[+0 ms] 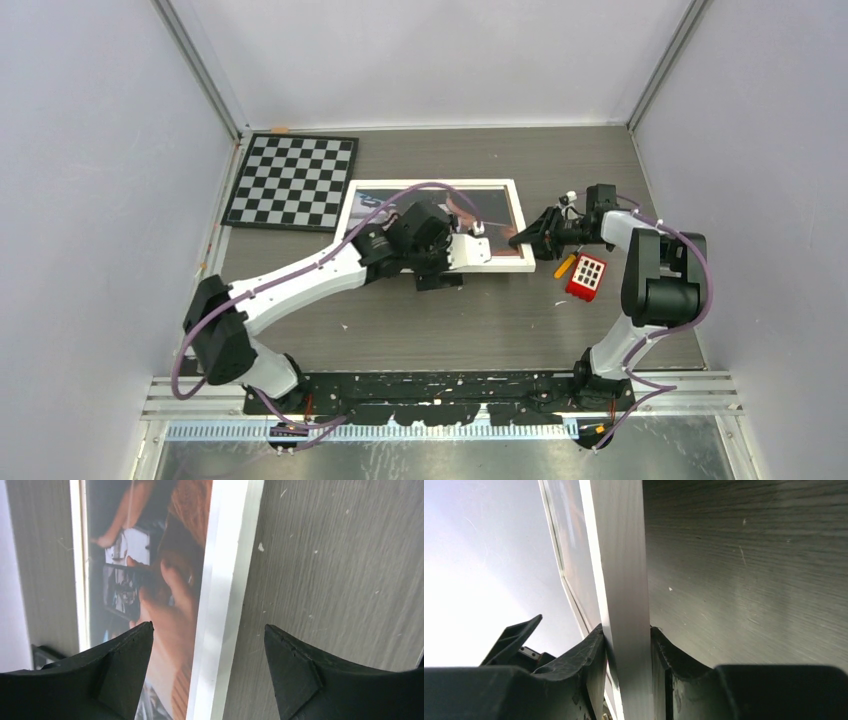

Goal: Take the photo out of the frame

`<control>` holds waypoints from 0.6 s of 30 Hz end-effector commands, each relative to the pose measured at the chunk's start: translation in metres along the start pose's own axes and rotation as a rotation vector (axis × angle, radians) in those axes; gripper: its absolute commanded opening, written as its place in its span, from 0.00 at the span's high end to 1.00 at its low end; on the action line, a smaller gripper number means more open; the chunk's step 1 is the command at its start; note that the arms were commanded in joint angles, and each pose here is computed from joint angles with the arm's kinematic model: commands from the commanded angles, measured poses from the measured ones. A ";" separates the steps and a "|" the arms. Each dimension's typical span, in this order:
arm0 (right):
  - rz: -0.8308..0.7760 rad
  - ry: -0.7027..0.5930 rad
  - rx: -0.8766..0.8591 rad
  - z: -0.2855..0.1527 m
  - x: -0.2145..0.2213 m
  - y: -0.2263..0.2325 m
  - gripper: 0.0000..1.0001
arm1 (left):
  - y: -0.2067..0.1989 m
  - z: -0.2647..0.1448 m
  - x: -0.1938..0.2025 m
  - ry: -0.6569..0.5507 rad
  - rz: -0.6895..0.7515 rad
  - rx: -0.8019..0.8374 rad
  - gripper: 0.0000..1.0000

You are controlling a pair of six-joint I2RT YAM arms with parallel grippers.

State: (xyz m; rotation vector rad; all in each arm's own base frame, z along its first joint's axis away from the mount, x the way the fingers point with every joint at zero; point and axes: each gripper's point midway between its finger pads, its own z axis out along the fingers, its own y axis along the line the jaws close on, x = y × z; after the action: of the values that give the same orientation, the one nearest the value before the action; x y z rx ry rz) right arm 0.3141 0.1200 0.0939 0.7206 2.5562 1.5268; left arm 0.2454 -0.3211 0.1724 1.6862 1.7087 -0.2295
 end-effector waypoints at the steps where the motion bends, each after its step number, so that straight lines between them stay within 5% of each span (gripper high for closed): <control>1: 0.070 0.004 -0.051 -0.013 0.010 0.026 0.99 | 0.005 0.000 0.011 0.028 0.166 -0.106 0.17; 12: 0.096 0.011 -0.043 -0.021 0.023 0.033 0.99 | 0.009 0.023 0.011 0.116 0.281 -0.218 0.18; 18: 0.085 0.013 -0.033 -0.025 0.030 0.033 0.99 | 0.021 0.025 0.005 0.131 0.311 -0.297 0.32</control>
State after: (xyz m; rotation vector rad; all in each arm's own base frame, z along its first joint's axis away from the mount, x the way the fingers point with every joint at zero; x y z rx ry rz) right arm 0.3001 0.1233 0.1153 0.8087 2.5608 1.5459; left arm 0.2581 -0.3216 0.1394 1.8204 1.5173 0.1886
